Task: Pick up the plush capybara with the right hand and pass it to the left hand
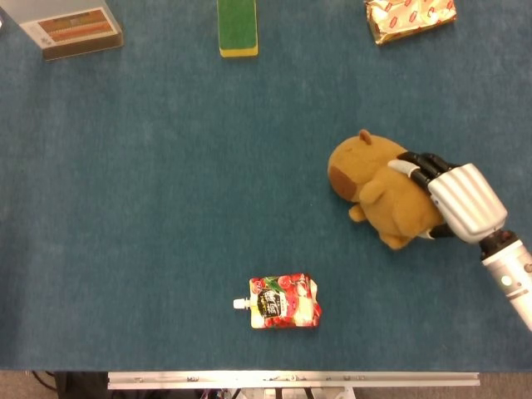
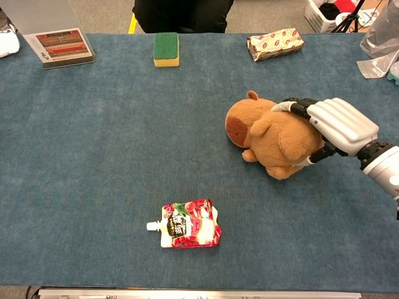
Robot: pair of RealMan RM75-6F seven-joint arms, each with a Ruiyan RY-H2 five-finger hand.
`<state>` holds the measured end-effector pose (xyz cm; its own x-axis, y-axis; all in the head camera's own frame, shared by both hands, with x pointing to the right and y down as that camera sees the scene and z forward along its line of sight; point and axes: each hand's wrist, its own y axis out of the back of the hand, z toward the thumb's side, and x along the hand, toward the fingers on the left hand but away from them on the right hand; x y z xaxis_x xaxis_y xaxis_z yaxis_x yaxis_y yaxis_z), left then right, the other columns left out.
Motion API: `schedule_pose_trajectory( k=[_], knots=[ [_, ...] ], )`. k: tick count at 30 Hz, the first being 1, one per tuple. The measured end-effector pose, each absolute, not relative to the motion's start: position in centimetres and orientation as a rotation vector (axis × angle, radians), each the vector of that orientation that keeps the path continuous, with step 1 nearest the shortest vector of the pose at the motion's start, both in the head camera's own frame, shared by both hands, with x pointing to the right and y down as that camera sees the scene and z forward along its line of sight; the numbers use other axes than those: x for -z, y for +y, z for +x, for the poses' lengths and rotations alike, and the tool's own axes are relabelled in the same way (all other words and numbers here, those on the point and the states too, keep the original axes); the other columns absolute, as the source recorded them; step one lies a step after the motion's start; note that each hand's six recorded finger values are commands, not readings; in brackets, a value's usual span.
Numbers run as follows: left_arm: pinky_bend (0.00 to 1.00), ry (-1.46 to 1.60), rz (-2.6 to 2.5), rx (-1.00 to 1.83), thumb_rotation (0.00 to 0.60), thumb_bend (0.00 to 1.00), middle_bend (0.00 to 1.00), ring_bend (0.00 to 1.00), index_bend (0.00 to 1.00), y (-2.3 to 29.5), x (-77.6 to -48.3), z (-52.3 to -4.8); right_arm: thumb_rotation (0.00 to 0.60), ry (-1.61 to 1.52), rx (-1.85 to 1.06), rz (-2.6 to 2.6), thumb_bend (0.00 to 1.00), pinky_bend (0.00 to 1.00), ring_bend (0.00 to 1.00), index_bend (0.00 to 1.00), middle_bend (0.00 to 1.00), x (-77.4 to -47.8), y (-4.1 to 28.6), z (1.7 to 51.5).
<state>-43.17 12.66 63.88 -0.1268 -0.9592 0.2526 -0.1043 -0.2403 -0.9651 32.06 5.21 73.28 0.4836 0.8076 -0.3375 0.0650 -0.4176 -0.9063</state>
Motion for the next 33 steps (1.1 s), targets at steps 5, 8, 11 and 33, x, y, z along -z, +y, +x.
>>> schedule_pose_trajectory(
  k=[5, 8, 11, 33],
  knots=[
    [0.43, 1.246, -1.395, 1.459, 0.6, 0.21, 0.44, 0.39, 0.42, 12.7, -63.9, -43.1, 0.6, -0.804, -0.981, -1.814, 0.0, 0.77, 0.61, 0.65, 0.57, -73.0, 5.0, 32.1],
    [0.43, 1.244, -1.397, 1.458, 0.6, 0.21, 0.44, 0.39, 0.42, 12.6, -64.0, -43.0, 0.6, -0.84, -0.963, -1.811, 0.0, 0.81, 0.66, 0.73, 0.63, -72.6, 4.9, 32.3],
    [0.43, 1.242, -1.398, 1.457, 0.6, 0.21, 0.44, 0.39, 0.42, 12.6, -64.0, -43.0, 0.6, -0.886, -0.941, -1.819, 0.0, 0.84, 0.69, 0.77, 0.65, -72.0, 4.8, 32.4],
    [0.43, 1.33, -1.763, 1.243, 0.6, 0.21, 0.39, 0.37, 0.38, 8.9, -64.6, -37.3, 0.6, -1.111, -0.549, -1.992, 0.0, 0.84, 0.7, 0.82, 0.66, -64.8, 3.0, 27.3]
  ],
)
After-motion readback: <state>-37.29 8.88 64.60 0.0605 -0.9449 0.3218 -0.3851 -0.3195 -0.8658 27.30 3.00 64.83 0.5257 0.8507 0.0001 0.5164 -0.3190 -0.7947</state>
